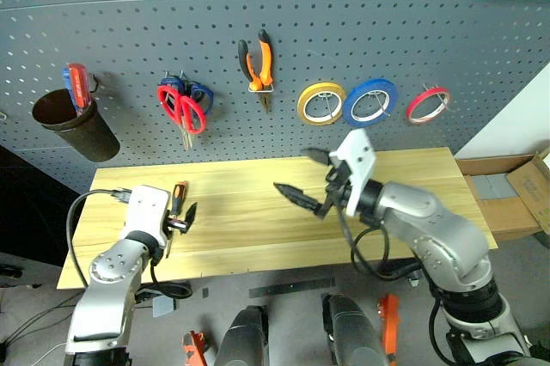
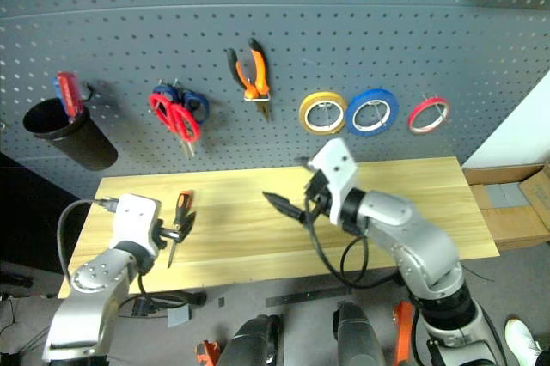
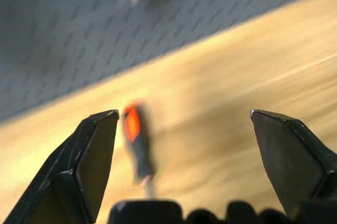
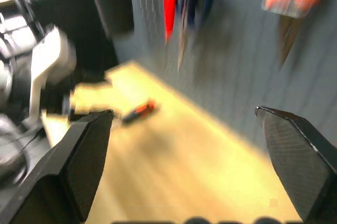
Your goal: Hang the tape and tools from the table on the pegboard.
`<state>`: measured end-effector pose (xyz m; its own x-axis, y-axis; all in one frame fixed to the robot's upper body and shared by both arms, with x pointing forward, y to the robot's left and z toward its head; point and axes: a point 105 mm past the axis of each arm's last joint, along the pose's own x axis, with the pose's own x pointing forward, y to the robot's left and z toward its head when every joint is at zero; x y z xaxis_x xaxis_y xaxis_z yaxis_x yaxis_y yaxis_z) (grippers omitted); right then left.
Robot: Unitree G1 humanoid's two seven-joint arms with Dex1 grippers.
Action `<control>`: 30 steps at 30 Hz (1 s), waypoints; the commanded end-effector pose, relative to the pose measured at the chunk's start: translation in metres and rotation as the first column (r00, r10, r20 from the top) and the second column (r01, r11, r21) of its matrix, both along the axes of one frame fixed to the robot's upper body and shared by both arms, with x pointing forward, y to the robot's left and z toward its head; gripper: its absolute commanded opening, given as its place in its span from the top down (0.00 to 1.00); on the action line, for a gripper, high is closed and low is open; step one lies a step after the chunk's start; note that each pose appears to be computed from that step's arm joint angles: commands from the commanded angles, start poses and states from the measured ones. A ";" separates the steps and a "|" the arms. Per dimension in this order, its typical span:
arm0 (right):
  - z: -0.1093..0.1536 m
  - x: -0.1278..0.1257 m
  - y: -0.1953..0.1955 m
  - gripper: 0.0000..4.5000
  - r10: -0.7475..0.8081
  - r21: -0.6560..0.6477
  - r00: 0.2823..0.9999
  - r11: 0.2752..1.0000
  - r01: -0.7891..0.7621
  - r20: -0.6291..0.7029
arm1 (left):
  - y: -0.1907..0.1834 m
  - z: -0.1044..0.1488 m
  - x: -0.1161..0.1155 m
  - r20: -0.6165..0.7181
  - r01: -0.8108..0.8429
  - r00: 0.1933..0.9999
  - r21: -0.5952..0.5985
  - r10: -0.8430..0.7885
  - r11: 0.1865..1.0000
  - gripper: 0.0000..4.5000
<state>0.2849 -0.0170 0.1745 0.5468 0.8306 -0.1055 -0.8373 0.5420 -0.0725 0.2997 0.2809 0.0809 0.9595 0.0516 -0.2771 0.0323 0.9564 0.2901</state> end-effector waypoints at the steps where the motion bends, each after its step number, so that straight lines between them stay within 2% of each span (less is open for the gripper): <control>1: -0.012 -0.004 0.018 0.00 -0.029 -0.048 0.997 0.999 0.025 -0.075 | 0.036 0.001 0.007 -0.052 -0.140 0.989 -0.036 0.138 0.990 0.03; 3: -0.019 -0.004 0.033 0.00 -0.034 -0.055 0.989 0.998 0.026 -0.146 | 0.049 -0.005 0.013 -0.112 -0.188 0.977 -0.062 0.180 0.980 0.03; 7: -0.022 -0.003 0.052 0.00 -0.026 -0.086 0.988 0.996 0.013 -0.151 | 0.061 -0.008 0.028 -0.162 -0.218 0.965 -0.065 0.205 0.974 0.03; 16: -0.019 0.002 0.070 0.00 -0.014 -0.123 0.994 0.992 0.001 -0.106 | 0.043 -0.038 0.046 -0.330 -0.138 0.940 -0.138 0.086 0.981 0.03; 27: -0.017 -0.005 0.076 0.00 0.011 -0.133 0.996 0.991 -0.023 -0.089 | 0.036 -0.045 0.065 -0.352 -0.118 0.933 -0.119 0.070 0.986 0.03; 30: -0.016 -0.004 0.073 0.00 0.006 -0.146 0.997 0.989 -0.017 -0.074 | 0.031 -0.046 0.069 -0.349 -0.105 0.935 -0.122 0.056 0.987 0.15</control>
